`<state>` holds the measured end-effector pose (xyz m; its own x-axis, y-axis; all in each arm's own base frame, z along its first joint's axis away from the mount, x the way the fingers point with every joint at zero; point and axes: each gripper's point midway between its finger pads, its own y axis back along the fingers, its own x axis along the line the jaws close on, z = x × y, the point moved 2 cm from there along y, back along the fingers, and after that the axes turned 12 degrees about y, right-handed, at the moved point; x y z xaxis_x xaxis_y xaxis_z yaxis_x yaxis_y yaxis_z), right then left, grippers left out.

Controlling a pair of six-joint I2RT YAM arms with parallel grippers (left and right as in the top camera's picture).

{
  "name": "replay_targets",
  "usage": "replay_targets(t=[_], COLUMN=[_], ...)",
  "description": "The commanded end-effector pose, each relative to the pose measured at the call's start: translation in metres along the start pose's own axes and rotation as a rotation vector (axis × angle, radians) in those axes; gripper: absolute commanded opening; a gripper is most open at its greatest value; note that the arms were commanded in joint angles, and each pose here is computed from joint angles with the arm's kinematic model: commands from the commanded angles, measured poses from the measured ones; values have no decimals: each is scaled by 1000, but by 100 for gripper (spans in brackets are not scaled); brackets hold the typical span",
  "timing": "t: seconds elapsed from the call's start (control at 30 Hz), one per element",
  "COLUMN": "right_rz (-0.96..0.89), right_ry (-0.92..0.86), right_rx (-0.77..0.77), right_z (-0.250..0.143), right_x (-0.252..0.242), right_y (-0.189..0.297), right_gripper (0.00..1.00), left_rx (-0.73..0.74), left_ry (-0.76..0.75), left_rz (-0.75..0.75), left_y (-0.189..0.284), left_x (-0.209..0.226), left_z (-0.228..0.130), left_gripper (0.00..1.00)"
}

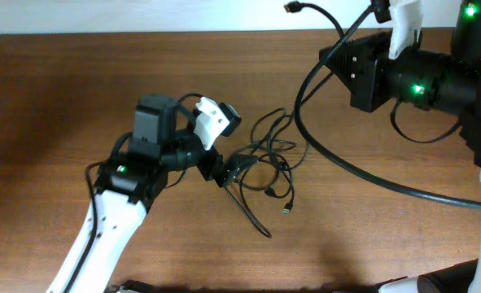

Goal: Untangle cables

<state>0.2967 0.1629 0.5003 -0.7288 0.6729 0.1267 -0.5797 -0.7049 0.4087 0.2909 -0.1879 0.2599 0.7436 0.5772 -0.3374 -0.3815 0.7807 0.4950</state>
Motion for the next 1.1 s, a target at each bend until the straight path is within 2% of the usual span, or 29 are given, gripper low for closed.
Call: replay_targets(t=[0.0,0.1,0.2,0.27,0.33,0.37,0.4,0.43,0.53,0.6,0.63,0.77,0.9,0.93,1.07], right_rz=[53,55,58,80,88,95,107,117,117,120,120,145,141,127,-8], right_ry=[8,7,8,13,17,17,17,17,17,20,22,26,25,24,0], right_rx=[-54,-53,-54,-64,-69,-69,-70,-71,-71,-74,-77,-81,-79,-77,-30], right_z=[12,12,12,14,15,15,15,16,16,16,17,17,17,17,7], right_x=[11,11,12,15,17,18,19,21,21,21,21,25,24,22,2], right_y=[6,6,6,7,7,7,7,7,7,8,8,8,8,8,6], right_gripper=[4,4,4,4,4,4,4,4,4,4,4,4,4,4,4], left_rx=[45,23,-52,-55,-42,-38,-31,-23,0,11,27,92,128,128,126], left_ry=[42,32,-51,-54,-40,-35,-29,-20,34,45,57,112,148,148,203], left_rz=[-189,-265,-266,-264,-263,-260,-249,-251,-253,-253,-211,-155,-157,-157,-157], left_y=[-21,-29,-29,-30,-33,-34,-37,-40,-46,-50,-56,-76,-87,-87,-85], left_x=[-8,-11,-10,-9,-7,-5,-2,0,5,8,17,40,49,49,51], left_z=[-12,-8,10,11,8,6,5,2,-3,-6,-11,-31,-44,-44,-43], left_gripper=[99,99,99,99,87,84,85,92,98,89,79,54,4,0,0])
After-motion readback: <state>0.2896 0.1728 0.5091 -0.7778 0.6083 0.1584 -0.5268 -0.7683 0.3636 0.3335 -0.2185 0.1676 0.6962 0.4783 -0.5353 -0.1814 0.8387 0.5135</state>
